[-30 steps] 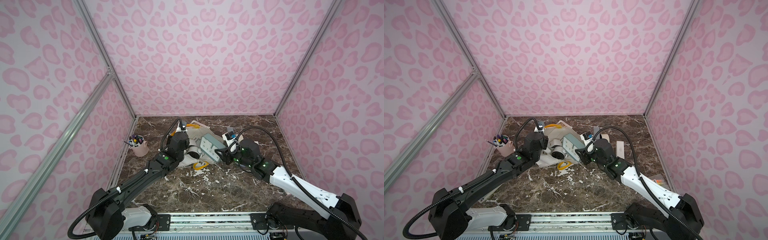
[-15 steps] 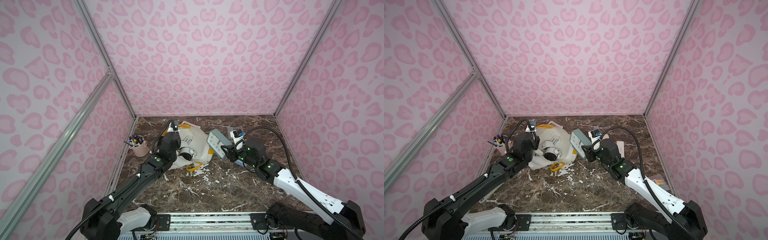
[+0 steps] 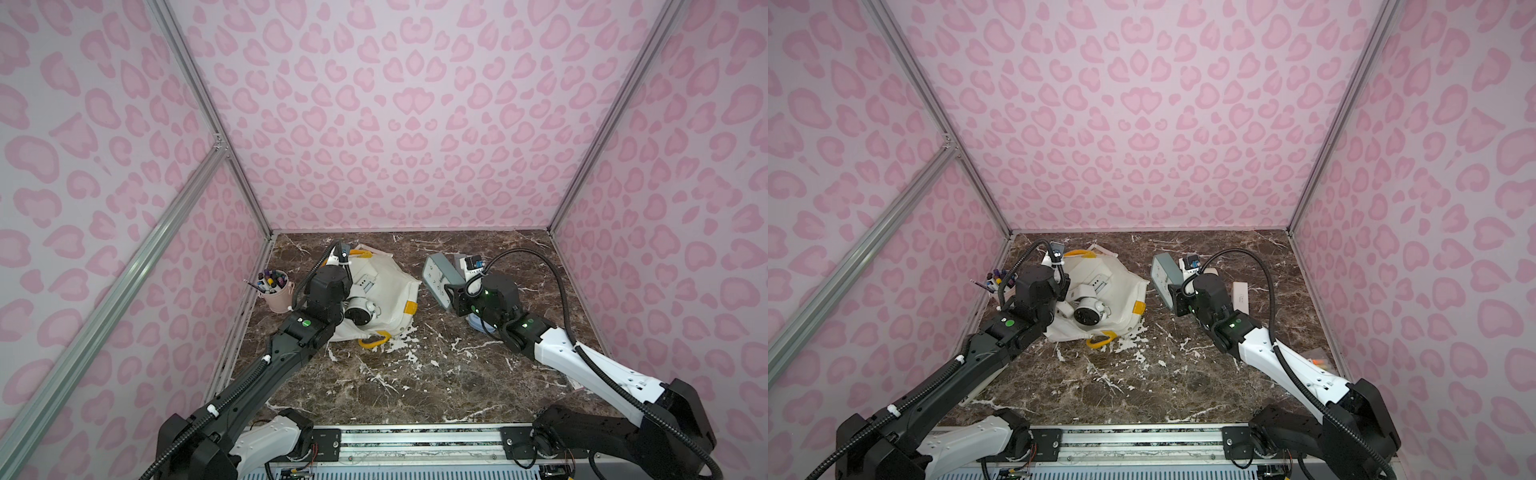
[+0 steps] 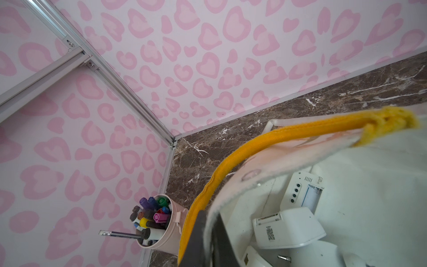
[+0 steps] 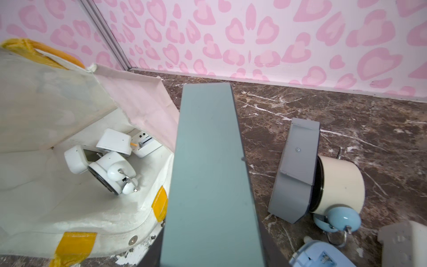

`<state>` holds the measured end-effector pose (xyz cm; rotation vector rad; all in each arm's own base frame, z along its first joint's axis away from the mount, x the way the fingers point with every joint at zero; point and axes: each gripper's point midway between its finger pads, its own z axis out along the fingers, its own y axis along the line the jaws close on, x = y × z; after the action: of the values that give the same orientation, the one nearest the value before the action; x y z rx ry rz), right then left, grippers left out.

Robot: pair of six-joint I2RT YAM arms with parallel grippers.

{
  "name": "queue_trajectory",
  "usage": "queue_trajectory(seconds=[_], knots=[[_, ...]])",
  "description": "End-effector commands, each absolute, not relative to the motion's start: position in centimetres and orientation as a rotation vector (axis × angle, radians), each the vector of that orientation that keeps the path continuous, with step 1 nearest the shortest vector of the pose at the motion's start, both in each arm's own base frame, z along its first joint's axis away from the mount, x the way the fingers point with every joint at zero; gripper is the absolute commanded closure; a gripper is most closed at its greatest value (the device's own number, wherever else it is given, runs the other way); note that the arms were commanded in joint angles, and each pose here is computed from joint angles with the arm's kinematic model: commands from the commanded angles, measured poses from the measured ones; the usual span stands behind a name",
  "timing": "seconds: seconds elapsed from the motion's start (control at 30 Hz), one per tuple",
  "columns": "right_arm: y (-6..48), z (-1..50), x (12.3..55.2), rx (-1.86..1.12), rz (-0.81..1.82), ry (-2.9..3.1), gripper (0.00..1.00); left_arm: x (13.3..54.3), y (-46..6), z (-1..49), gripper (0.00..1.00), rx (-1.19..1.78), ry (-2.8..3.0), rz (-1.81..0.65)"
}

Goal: Take the alarm clock out of the canvas bag
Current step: Place the alarm at the center of the board.

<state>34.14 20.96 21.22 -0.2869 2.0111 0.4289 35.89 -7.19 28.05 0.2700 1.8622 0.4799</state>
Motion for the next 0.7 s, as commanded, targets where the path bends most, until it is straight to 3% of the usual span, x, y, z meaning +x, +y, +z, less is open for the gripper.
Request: queue_trajectory(seconds=[0.0, 0.67], knots=[[21.0, 23.1, 35.7, -0.207, 0.408, 1.920, 0.82, 36.2, -7.0, 29.5, 0.97, 0.276, 1.815, 0.479], [21.6, 17.8, 39.4, -0.049, 0.058, 2.001, 0.84, 36.3, -7.8, 30.2, 0.97, 0.292, 1.804, 0.383]])
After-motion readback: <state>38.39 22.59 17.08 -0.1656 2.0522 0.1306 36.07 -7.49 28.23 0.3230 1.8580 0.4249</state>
